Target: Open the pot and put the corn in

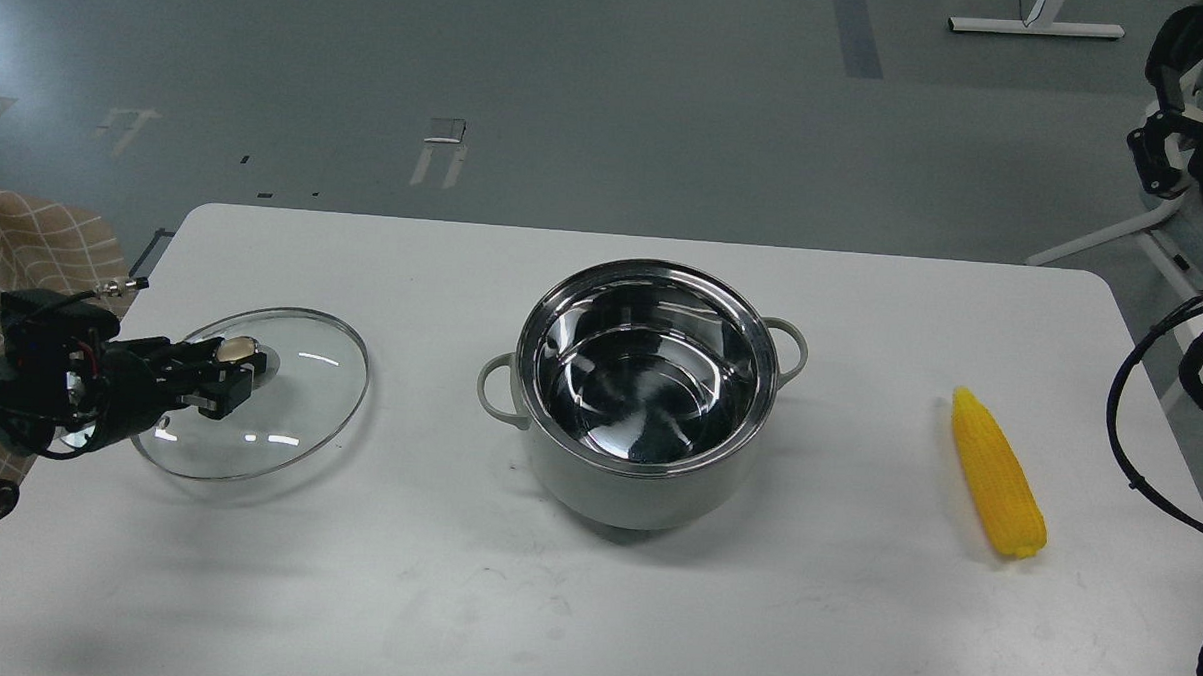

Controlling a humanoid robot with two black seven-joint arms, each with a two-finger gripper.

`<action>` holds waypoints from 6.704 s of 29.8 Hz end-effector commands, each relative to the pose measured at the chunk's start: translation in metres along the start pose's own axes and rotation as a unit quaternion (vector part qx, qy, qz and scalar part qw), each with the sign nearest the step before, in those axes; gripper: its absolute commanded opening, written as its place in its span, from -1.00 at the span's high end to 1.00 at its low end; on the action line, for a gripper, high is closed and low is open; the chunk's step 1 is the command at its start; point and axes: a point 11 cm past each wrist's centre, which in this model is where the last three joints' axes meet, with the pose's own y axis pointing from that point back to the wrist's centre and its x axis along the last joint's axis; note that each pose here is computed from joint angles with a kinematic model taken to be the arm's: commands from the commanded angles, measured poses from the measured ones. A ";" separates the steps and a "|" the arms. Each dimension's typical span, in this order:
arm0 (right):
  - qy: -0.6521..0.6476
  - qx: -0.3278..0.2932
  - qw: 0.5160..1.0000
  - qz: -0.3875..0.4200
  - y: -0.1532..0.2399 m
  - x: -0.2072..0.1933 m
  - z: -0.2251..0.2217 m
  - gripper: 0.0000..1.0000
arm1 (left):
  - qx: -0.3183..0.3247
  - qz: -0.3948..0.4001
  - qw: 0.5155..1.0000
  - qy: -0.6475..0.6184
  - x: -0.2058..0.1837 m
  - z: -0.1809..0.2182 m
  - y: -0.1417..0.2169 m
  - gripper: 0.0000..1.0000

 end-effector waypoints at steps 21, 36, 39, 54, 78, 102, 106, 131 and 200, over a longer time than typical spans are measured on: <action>0.002 -0.024 1.000 0.014 0.019 0.012 0.014 -1.00 | -0.016 0.021 0.999 0.042 0.003 0.002 0.003 -0.66; 0.372 -0.182 0.902 -0.125 0.042 -0.002 -0.004 -1.00 | -0.157 0.299 0.907 0.251 0.203 0.029 -0.012 -0.82; 0.440 -0.216 0.856 -0.166 0.048 -0.007 0.001 -1.00 | -0.191 0.329 0.858 0.343 0.229 0.026 -0.006 -0.92; 0.628 -0.326 0.625 -0.329 0.089 -0.029 0.070 -1.00 | -0.469 0.352 0.517 0.623 0.313 0.026 0.052 -0.95; 0.692 -0.437 0.472 -0.328 0.176 0.018 0.133 -0.75 | -0.438 0.322 0.507 0.668 0.299 0.041 0.008 -0.95; 0.685 -0.425 0.498 -0.320 0.176 0.004 0.153 1.00 | -0.439 0.334 0.503 0.665 0.315 0.047 0.014 -0.95; 0.724 -0.344 0.525 -0.286 0.123 -0.014 0.121 1.00 | -0.440 0.333 0.504 0.664 0.317 0.049 0.015 -0.95; 0.657 -0.148 0.559 -0.483 0.056 -0.295 0.209 1.00 | -0.446 0.310 0.519 0.660 0.320 0.064 0.016 -0.95; 0.036 0.002 0.999 0.012 -0.090 -0.085 -0.004 -1.00 | -0.421 0.309 0.510 0.683 0.285 0.034 0.007 -0.95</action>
